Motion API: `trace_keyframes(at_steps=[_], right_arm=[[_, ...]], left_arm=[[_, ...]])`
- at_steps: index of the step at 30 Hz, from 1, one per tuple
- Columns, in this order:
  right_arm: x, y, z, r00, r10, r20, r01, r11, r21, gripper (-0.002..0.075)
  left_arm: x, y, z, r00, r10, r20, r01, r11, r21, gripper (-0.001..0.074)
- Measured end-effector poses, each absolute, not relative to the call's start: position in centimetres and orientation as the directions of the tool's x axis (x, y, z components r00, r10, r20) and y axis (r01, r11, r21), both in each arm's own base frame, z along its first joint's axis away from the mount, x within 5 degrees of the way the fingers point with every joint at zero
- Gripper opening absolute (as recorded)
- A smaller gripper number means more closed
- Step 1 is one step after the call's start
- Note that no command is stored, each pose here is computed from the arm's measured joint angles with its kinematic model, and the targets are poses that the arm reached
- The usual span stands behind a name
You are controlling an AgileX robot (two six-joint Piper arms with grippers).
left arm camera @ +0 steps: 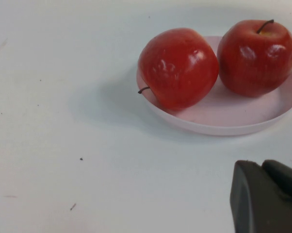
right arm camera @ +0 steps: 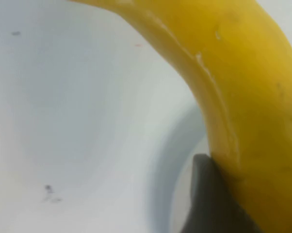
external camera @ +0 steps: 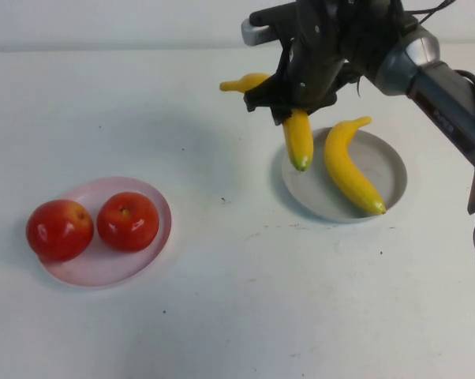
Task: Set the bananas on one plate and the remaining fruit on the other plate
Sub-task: Put another type of fruit in the right plate
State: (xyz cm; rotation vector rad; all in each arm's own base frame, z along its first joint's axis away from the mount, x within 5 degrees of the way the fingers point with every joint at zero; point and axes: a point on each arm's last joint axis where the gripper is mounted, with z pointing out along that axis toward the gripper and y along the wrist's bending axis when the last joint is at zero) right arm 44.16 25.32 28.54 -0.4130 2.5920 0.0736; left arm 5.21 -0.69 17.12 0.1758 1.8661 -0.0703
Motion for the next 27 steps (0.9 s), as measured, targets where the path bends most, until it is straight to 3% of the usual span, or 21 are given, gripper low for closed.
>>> trace_keyframes(at_steps=[11,19,27], right_arm=[[43.7,23.9,25.4,-0.899,-0.238,-0.367,-0.253,0.967,-0.007,0.0304],[41.2,22.4,27.2,-0.911,-0.242,-0.335,-0.251,0.968,-0.017,0.0304],[42.0,22.2,23.3,-0.935,-0.242,-0.260,-0.241,0.970,-0.035,0.0304]], left_arm=[[5.2,-0.7,17.1,-0.289,0.085,-0.954,0.157,0.987,0.041,0.0001],[5.2,-0.7,17.1,-0.289,0.085,-0.954,0.157,0.987,0.041,0.0001],[5.2,-0.7,17.1,-0.289,0.085,-0.954,0.157,0.987,0.041,0.0001]])
